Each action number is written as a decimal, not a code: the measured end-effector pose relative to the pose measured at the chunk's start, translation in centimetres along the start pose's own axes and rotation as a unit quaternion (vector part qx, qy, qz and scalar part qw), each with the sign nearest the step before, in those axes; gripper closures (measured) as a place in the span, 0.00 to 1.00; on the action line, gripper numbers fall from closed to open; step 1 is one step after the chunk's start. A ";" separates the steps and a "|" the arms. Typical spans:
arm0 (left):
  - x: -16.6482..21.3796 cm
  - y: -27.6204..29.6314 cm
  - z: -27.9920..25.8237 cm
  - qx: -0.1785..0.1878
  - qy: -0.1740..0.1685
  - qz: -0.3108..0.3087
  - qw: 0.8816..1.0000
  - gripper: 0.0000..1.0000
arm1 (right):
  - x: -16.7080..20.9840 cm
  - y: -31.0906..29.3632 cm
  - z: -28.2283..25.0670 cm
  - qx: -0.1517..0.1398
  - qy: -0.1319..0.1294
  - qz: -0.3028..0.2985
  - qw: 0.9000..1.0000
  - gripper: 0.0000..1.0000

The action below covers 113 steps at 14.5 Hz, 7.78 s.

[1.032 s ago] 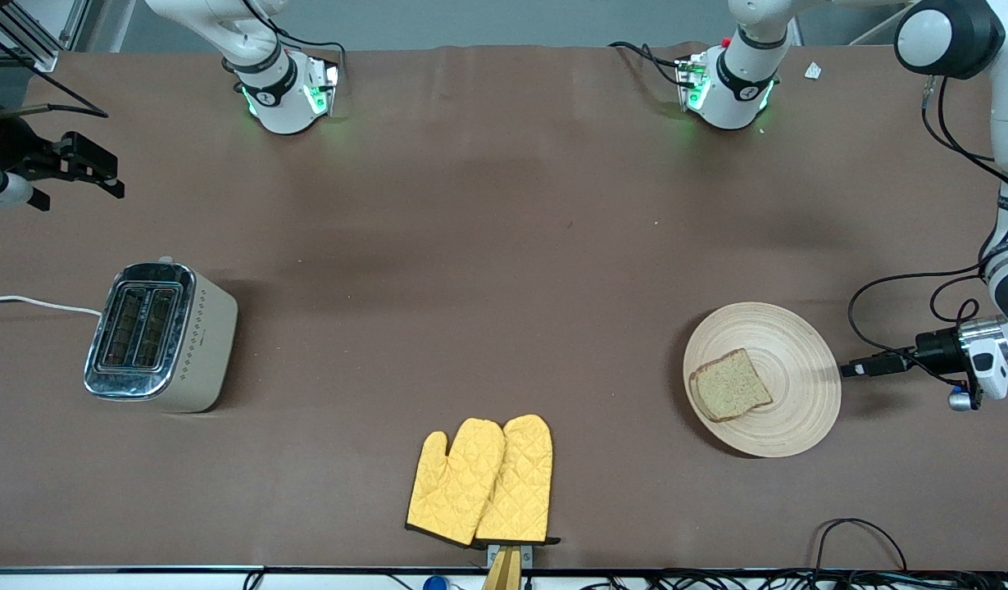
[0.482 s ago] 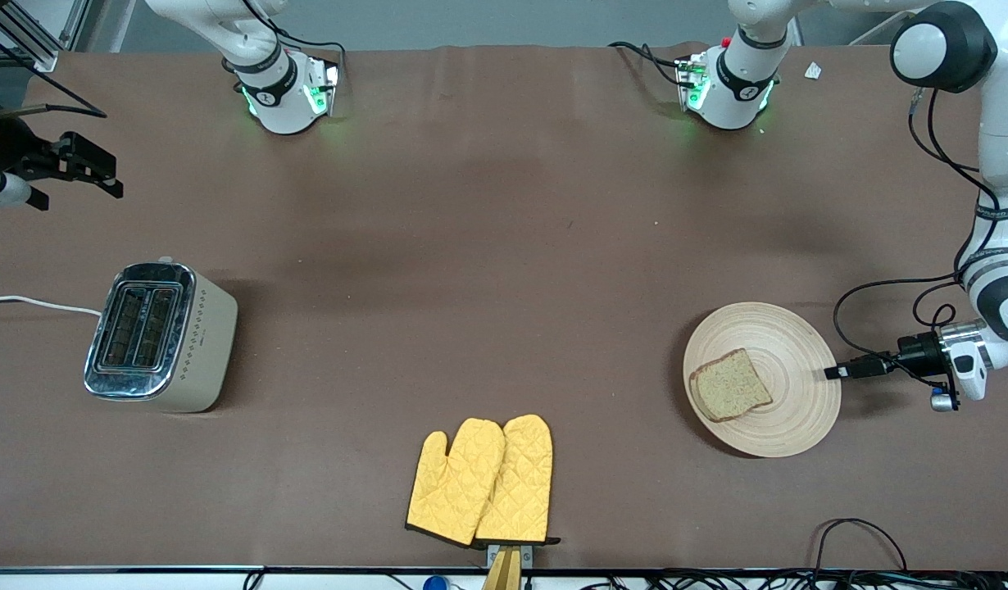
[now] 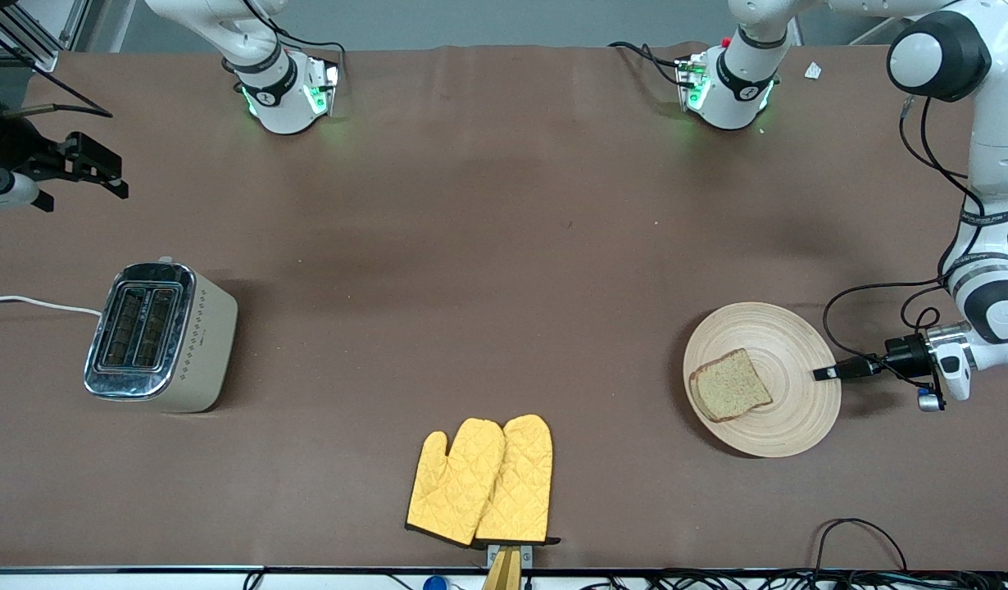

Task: Move plate and put bread in toaster
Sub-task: 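Slide the plate with the left gripper toward the toaster, then release the plate with the left gripper while the right gripper reaches the bread, then withdraw the left gripper while the right gripper grasps the bread slice, then lift the bread slice with the right gripper toward the toaster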

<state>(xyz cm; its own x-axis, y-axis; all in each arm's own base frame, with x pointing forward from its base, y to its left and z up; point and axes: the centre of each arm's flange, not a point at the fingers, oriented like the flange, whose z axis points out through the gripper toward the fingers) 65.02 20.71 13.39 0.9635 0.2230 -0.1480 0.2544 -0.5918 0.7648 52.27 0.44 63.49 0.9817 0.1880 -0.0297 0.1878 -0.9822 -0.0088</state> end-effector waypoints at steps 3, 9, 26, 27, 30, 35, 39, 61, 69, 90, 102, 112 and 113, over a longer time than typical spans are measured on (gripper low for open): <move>0.2 0.7 0.1 -0.006 -0.001 0.009 1.000 0.82 | 0.0 0.4 0.1 0.000 -0.001 0.003 1.000 0.00; 0.3 5.9 3.4 -0.053 -0.050 0.058 0.996 0.91 | 0.1 0.4 0.0 -0.001 0.007 0.003 1.000 0.00; -13.1 34.9 35.1 -0.093 -0.066 0.110 0.987 0.91 | 1.8 0.9 8.2 0.054 -0.006 0.031 0.998 0.00; -14.8 35.7 37.2 -0.097 -0.071 0.102 0.987 0.91 | 2.8 0.3 9.8 0.054 -0.003 0.028 0.998 0.00; -18.6 36.4 41.8 -0.092 -0.095 0.098 0.986 0.91 | 6.5 -3.2 14.4 0.049 0.007 0.027 0.998 0.00; -20.1 34.0 45.0 -0.078 -0.093 0.122 0.985 0.91 | 10.3 -9.4 20.9 0.043 0.011 0.028 0.999 0.00; -20.9 32.3 46.6 -0.091 -0.095 0.126 0.983 0.91 | 11.1 -9.6 24.1 0.039 0.041 0.031 0.998 0.00; -2.4 31.0 10.3 0.062 0.001 0.212 0.975 0.00 | 13.9 -24.4 38.1 -0.039 0.062 -0.018 0.997 0.13; -11.9 43.7 -5.2 0.283 -0.015 0.101 0.954 0.00 | 13.7 -23.7 39.2 -0.043 0.052 -0.017 0.998 0.39; -24.2 50.6 -15.1 0.438 0.018 0.102 0.893 0.00 | 13.4 -24.8 40.4 -0.042 0.045 -0.026 0.998 0.64; -23.1 49.8 -14.3 0.437 0.019 0.103 0.893 0.00 | 13.5 -25.2 39.8 -0.047 0.031 -0.026 0.998 0.97; -22.2 49.4 -13.3 0.437 0.015 0.105 0.893 0.00 | 16.2 -24.0 26.0 -0.122 -0.057 0.038 0.990 0.97; -22.2 49.5 -13.2 0.437 0.015 0.106 0.893 0.00 | 16.3 -22.4 25.0 -0.132 -0.059 0.038 0.989 0.97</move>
<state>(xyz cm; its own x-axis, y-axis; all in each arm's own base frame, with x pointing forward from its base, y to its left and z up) 55.09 -3.31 62.82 0.9984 0.0468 -0.0316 0.0465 -0.9989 -0.0102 63.35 25.56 38.26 0.9860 0.0970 -0.1357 0.1299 -0.9570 0.2593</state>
